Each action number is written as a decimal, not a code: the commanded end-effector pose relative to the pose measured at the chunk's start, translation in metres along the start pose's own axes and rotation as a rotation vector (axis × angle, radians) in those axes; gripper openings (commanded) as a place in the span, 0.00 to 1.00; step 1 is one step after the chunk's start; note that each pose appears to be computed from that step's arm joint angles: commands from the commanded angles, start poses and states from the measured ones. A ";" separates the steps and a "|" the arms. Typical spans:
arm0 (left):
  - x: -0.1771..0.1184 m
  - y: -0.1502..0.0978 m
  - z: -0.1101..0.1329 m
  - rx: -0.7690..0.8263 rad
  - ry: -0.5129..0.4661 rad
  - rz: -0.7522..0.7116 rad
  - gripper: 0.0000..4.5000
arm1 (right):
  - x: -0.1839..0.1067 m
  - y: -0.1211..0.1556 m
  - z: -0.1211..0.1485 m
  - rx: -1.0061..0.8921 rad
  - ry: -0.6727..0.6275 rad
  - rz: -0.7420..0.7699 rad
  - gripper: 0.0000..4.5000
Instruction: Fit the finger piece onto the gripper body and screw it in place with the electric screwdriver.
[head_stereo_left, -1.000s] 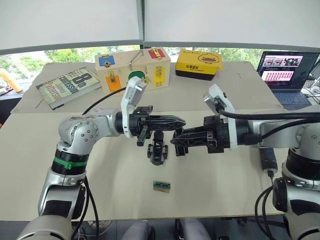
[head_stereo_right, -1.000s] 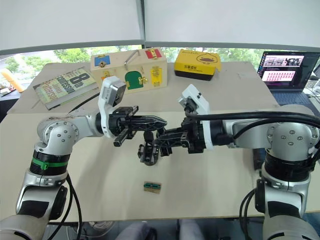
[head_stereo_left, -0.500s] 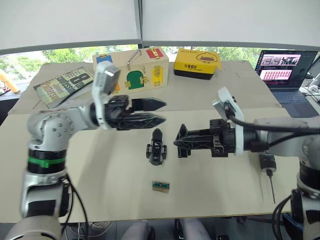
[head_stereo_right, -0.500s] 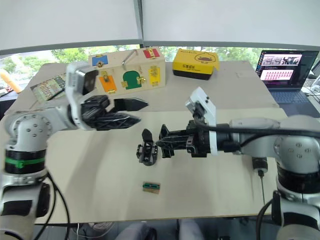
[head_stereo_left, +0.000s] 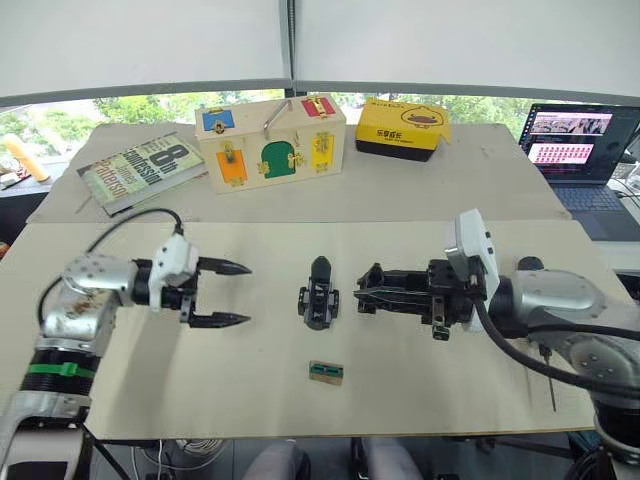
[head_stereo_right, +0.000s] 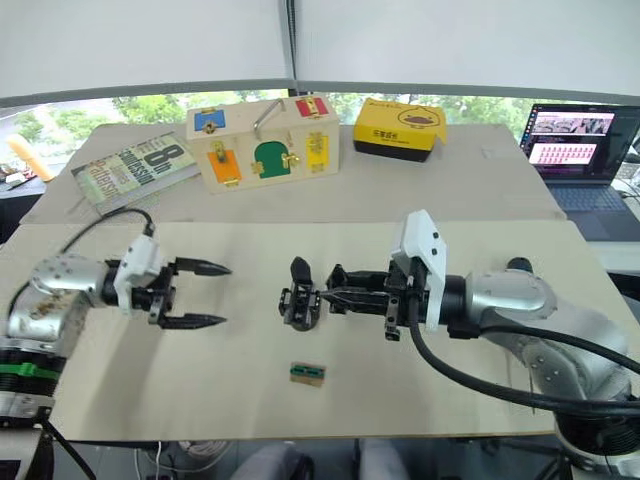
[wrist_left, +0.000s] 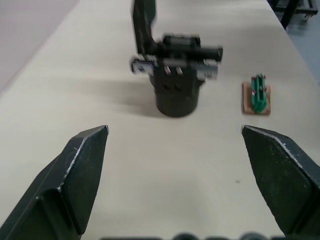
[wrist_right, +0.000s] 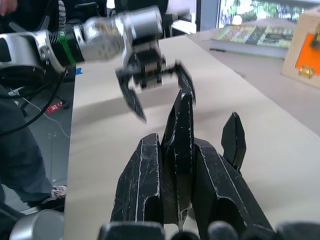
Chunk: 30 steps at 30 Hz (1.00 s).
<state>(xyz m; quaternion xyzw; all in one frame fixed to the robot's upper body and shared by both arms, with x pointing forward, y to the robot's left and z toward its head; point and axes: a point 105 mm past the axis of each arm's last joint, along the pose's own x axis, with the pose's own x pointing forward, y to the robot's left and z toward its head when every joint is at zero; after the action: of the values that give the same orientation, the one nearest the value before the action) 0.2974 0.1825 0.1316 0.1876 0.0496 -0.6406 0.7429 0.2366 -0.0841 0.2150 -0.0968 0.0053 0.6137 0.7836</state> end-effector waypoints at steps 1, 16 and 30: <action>0.021 -0.001 -0.010 0.036 -0.016 0.001 1.00 | 0.002 0.004 0.004 -0.099 -0.049 0.036 0.08; 0.097 0.006 -0.021 0.019 -0.046 0.012 1.00 | 0.003 0.008 -0.002 -0.059 -0.051 0.036 0.08; 0.121 -0.001 -0.021 -0.013 -0.065 -0.046 1.00 | 0.004 0.011 -0.005 -0.055 -0.043 0.021 0.08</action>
<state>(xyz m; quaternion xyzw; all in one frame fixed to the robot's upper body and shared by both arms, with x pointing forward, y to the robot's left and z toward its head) 0.3229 0.0829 0.0758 0.1607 0.0328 -0.6541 0.7384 0.2336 -0.0807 0.1994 -0.0970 -0.0075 0.6181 0.7801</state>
